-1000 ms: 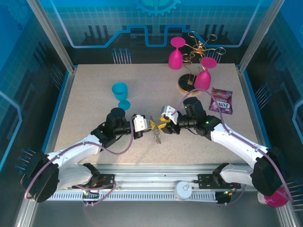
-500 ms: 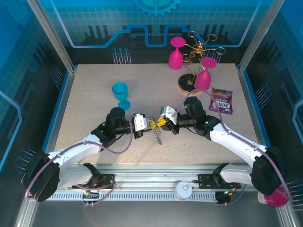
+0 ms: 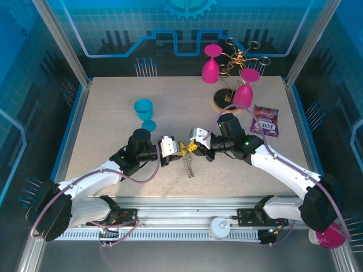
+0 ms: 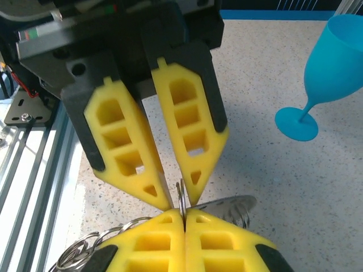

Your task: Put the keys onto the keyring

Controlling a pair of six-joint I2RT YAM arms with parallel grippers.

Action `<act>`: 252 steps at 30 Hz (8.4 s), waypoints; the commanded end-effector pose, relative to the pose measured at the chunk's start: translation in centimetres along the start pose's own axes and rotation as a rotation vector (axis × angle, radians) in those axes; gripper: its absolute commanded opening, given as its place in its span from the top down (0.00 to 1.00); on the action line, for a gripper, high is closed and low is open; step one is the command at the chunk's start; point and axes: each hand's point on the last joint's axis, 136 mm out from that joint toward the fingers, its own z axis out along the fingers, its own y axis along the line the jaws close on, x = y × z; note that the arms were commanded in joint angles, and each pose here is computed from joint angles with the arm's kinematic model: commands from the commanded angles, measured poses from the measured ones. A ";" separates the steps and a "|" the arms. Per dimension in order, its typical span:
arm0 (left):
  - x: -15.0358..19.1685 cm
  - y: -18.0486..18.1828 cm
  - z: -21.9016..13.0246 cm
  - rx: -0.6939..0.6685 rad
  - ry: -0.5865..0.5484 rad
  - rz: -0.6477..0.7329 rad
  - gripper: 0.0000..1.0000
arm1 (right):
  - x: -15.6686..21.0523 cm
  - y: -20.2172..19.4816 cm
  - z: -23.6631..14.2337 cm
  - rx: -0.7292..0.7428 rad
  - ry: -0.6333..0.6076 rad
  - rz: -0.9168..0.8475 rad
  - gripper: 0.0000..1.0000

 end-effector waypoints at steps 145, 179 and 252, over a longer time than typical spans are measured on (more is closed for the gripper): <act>-4.5 1.1 -1.3 -0.055 -0.208 -0.016 1.00 | 0.6 -1.0 -0.7 0.284 -0.102 -0.004 1.00; -0.8 1.0 -1.0 -0.040 0.042 -0.096 0.44 | -3.4 -2.7 -1.8 0.438 0.267 -0.395 1.00; 12.0 13.2 -21.8 -1.457 0.229 -0.397 0.01 | 21.8 -9.2 -1.6 0.498 1.099 -0.280 0.59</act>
